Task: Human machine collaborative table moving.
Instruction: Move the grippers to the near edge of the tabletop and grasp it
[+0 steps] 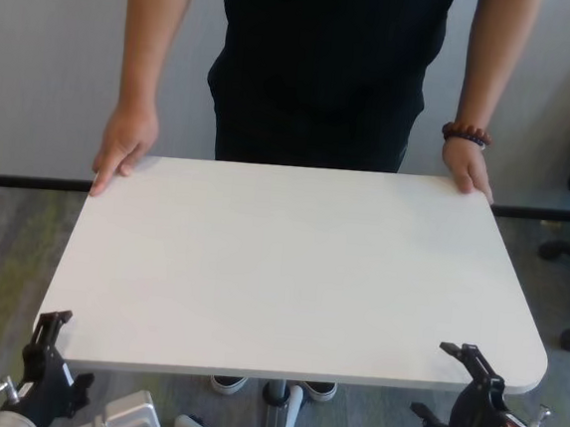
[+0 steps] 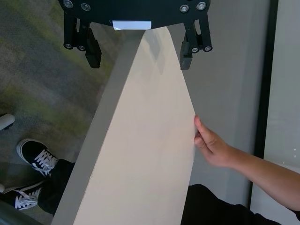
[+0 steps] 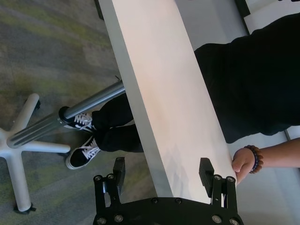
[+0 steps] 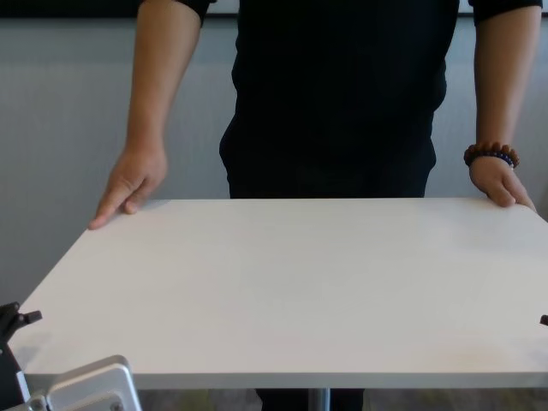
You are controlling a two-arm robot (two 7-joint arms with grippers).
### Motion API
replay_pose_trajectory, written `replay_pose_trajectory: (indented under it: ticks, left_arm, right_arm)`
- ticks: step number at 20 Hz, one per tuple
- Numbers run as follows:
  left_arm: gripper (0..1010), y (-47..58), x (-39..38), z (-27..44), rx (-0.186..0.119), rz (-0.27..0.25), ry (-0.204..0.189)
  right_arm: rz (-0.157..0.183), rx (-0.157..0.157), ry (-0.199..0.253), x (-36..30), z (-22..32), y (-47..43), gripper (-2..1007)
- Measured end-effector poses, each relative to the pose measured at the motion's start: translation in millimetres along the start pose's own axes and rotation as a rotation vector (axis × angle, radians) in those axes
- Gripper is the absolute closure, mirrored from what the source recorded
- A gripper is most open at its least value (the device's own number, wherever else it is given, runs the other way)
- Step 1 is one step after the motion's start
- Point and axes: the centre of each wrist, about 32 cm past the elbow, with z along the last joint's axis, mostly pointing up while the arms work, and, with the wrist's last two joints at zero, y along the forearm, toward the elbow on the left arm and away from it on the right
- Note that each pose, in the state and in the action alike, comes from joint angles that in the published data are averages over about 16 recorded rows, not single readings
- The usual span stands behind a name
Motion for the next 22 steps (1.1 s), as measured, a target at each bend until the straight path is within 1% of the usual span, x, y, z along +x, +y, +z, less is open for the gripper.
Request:
replay_pose_trajectory:
  ticks: [4,7,16,22]
  left_arm:
    - [25,-4.3,-3.9,1.4,0.011,0.020,-0.016]
    - [25,-7.0,-6.2,2.2,0.017,0.031,-0.022]
    - [25,-13.3,-10.8,4.6,0.028,0.051,-0.024]
    - [25,-17.8,-12.3,5.4,0.029,0.057,-0.023]
  right_arm:
    - [0.000,-0.001,-0.004,-0.4,0.1,2.1,0]
    - [-0.001,-0.003,-0.008,-0.3,0.0,3.6,0]
    - [-0.007,-0.007,-0.016,0.8,-0.6,8.6,0]
    - [-0.009,-0.009,-0.018,1.9,-1.2,11.2,0]
